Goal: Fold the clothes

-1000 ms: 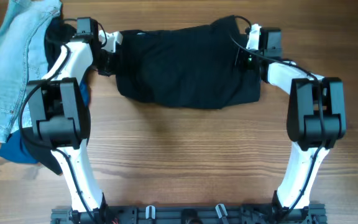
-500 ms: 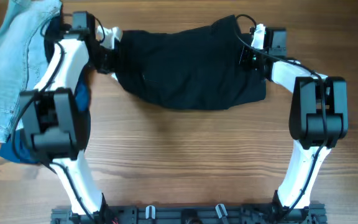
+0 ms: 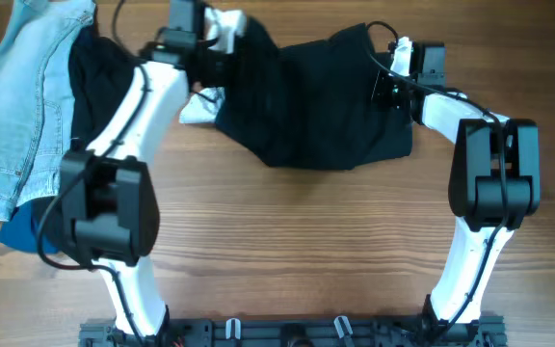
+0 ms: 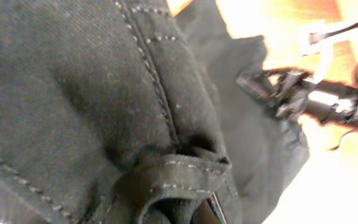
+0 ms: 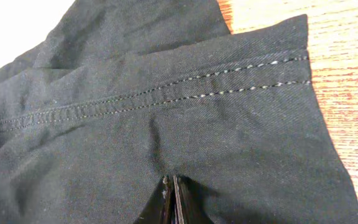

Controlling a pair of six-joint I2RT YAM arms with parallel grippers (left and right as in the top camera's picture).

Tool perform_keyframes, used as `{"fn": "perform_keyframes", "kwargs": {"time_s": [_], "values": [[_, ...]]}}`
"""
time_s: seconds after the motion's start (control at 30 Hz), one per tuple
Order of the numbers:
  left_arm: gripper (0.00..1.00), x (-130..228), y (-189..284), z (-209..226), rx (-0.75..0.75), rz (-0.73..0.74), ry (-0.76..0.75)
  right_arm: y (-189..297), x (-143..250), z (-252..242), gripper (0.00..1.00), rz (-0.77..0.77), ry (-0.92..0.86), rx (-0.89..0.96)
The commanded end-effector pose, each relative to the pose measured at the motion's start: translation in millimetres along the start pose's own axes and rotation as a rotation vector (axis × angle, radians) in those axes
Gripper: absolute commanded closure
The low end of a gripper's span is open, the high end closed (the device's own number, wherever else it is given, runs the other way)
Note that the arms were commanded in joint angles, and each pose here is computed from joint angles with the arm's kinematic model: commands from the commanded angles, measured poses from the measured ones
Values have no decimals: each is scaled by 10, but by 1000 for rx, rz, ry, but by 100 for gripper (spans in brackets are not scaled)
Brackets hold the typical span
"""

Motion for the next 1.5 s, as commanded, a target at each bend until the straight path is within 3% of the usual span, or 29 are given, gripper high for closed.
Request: {"fn": "perform_keyframes", "kwargs": {"time_s": [0.0, 0.17, 0.37, 0.67, 1.03, 1.07, 1.1, 1.2, 1.27, 1.37, 1.47], "values": [[96, -18, -60, -361, 54, -38, -13, -154, 457, -131, 96, 128, -30, 29], [96, 59, -302, -687, 44, -84, -103, -153, 472, -128, 95, 135, -33, 27], [96, 190, -593, -792, -9, -100, -147, -153, 471, -101, 96, 134, -34, 7], [96, 294, -1095, -796, 50, -109, -95, -152, 477, -98, 96, 137, -35, 5], [96, 546, -1293, -1300, 153, -115, -185, -159, 489, -100, 96, 139, -37, 5], [94, 570, -1301, -1329, 157, -111, -189, -159, 489, -100, 96, 139, -37, 5], [85, 582, -1295, -1359, 163, -108, -193, -159, 489, -100, 95, 139, -37, 5], [42, 563, -1220, -1455, 190, -94, -197, -159, 489, -100, 96, 139, -37, 5], [27, 500, -1099, -1520, 197, -90, -194, -159, 490, -100, 96, 140, -37, 5], [12, 366, -835, -1607, 186, -98, -186, -159, 490, -100, 96, 140, -37, 5], [11, 167, -433, -1608, 161, -122, -157, -159, 490, -100, 96, 140, -38, 5]]}}
Point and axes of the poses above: each gripper's point midway between its finger pads, its own y axis back along the fingers, its own z axis along the line the jaws close on, x = y × z, the point moved 4 cm from there along y, back along the fingers, and after that the axes turned 14 degrees about y, right-handed, at the moved point
